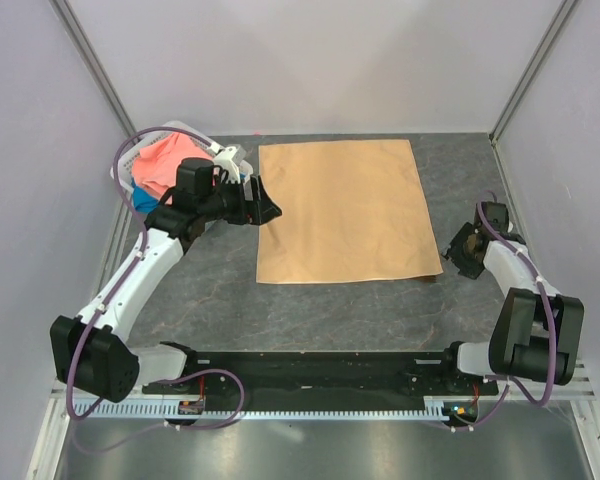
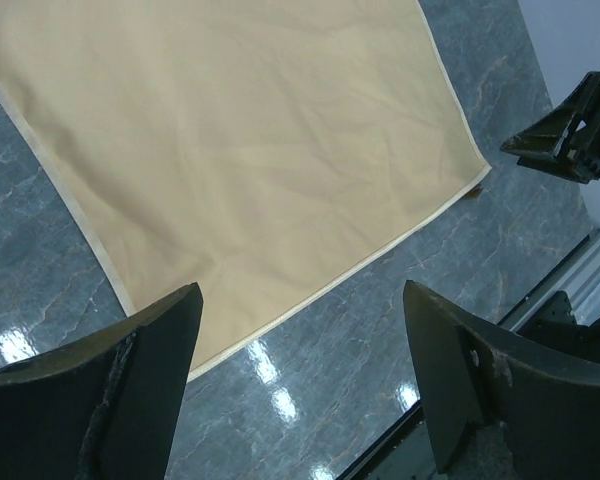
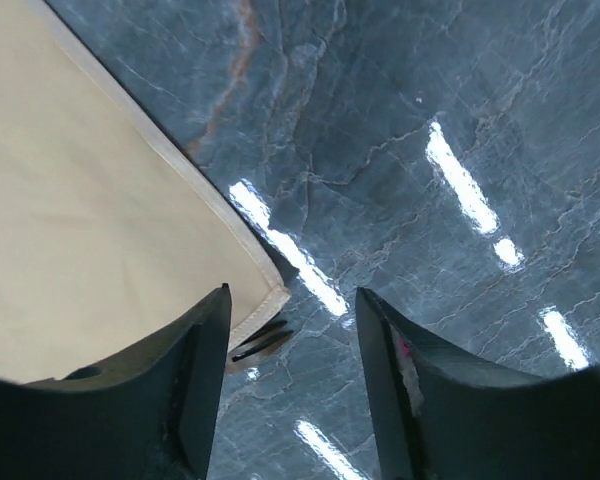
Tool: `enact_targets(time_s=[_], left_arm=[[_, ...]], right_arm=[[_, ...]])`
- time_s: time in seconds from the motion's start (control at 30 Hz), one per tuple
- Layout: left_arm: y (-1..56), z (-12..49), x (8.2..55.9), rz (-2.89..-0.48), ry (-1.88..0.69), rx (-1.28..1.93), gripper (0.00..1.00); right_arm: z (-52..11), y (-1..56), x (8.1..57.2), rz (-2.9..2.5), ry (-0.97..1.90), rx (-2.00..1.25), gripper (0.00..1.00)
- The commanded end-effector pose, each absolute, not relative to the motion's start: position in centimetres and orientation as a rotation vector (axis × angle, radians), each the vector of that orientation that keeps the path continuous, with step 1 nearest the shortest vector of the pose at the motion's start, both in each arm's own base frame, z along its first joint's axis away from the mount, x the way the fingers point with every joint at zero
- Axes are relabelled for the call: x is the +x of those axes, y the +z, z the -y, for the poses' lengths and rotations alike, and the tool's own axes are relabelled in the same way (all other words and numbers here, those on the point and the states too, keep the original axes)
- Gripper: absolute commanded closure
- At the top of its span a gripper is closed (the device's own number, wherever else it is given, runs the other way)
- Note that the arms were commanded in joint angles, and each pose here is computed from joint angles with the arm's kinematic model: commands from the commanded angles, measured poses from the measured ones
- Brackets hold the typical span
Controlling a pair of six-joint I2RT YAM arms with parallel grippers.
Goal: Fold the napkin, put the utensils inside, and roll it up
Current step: Fold the napkin
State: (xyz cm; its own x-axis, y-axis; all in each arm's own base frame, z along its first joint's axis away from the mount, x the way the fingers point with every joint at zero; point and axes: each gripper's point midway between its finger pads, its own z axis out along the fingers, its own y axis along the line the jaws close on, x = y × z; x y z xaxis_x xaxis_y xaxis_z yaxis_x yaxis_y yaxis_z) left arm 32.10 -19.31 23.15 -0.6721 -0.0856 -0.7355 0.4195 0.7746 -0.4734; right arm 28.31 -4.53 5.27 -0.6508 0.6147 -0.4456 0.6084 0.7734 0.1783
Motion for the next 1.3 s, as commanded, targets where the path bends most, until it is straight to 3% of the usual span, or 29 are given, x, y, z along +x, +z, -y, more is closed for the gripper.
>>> enact_targets(time_s=[0.0,1.07,1.27], left_arm=[[24.2,19.2,32.4,-2.134,-0.775,0.346,0.11],[22.4,18.9,31.9,-2.172,-0.759,0.354,0.11],[22.5,18.9,31.9,-2.170,-0.758,0.356,0.12]], right_arm=[[3.8,4.4,27.8,-2.502,0.146,0.984,0.43],[3.2,1.1,27.9,-2.523,0.189,1.048,0.59],[2.8,0.2,28.0,-2.540,0.216,1.040,0.67]])
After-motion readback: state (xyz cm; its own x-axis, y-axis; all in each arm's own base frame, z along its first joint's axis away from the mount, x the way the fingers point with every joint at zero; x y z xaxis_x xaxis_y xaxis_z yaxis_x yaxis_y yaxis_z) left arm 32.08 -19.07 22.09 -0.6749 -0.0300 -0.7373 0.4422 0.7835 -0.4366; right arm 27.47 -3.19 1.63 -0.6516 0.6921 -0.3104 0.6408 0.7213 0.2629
